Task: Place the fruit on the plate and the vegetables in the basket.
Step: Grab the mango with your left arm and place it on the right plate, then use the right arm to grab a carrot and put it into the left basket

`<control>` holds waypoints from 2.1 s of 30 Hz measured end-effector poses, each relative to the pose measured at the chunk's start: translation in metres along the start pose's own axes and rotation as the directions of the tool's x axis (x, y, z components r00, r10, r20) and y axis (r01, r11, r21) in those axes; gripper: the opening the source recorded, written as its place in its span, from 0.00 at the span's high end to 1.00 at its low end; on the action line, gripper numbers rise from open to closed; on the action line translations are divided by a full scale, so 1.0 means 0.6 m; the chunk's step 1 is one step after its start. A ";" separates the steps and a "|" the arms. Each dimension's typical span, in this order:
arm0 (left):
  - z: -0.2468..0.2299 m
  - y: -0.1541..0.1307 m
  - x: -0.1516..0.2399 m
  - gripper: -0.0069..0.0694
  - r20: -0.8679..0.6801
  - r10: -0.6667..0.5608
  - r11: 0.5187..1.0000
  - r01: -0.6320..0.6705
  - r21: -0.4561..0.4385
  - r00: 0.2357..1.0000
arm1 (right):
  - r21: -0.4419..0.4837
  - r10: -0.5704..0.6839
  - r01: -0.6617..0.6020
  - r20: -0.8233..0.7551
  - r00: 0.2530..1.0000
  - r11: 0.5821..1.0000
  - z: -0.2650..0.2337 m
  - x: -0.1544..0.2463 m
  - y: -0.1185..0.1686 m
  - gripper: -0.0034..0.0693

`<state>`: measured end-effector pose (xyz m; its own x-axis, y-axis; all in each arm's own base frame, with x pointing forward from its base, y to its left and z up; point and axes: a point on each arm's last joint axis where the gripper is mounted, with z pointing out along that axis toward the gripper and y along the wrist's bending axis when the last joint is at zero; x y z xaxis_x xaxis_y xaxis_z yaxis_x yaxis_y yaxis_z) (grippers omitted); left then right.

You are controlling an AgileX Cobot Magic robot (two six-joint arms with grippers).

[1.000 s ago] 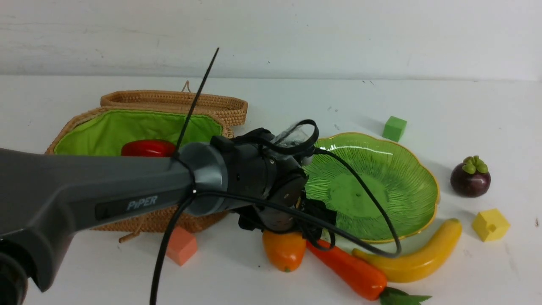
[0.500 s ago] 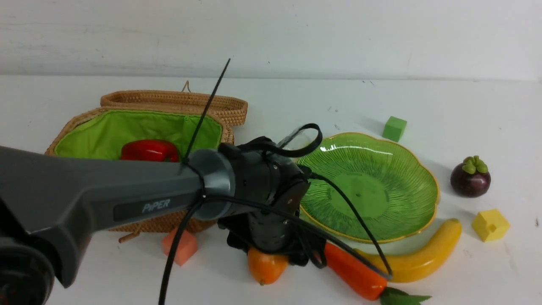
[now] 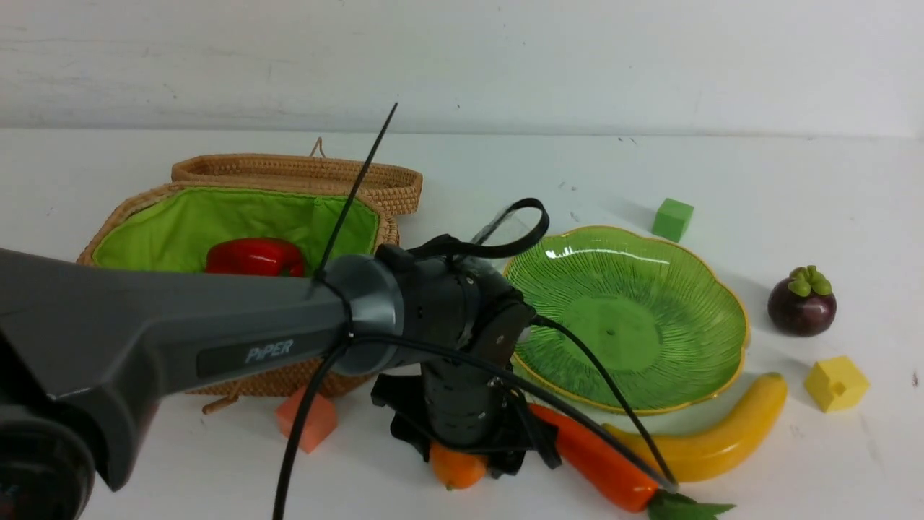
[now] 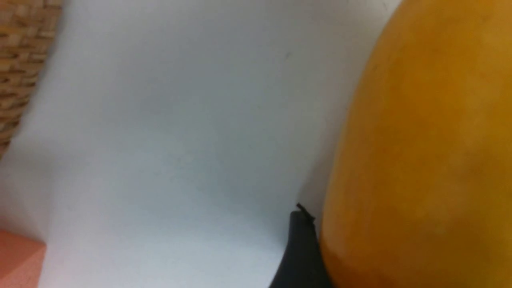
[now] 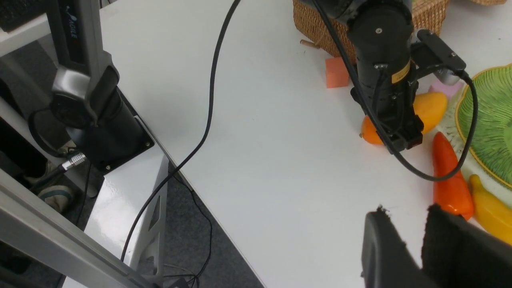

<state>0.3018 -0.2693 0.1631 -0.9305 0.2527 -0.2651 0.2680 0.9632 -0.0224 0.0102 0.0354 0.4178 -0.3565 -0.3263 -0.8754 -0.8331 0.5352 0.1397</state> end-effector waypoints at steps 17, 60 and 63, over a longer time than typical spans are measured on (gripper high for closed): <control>-0.143 -0.021 0.019 0.23 0.116 0.106 0.992 -0.113 0.056 0.988 | 0.010 0.009 -0.009 0.004 1.000 1.000 0.000 -0.001 -0.001 0.72; -0.070 -0.072 -0.135 0.14 0.486 0.066 0.958 -0.191 0.212 0.871 | 0.489 0.235 -0.300 0.191 0.953 0.819 -0.023 -0.006 -0.079 0.72; -0.139 -0.063 -0.128 0.28 0.479 0.022 0.956 -0.159 0.247 0.878 | 0.489 0.247 -0.304 0.177 0.953 0.818 -0.022 -0.004 -0.079 0.72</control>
<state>0.3420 -0.3173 0.2648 -0.6913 0.1992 -0.6946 0.4659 0.8576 -0.2178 0.0448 0.0004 0.4193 -0.4706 -0.0402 -0.8814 -0.3661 0.9178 0.1536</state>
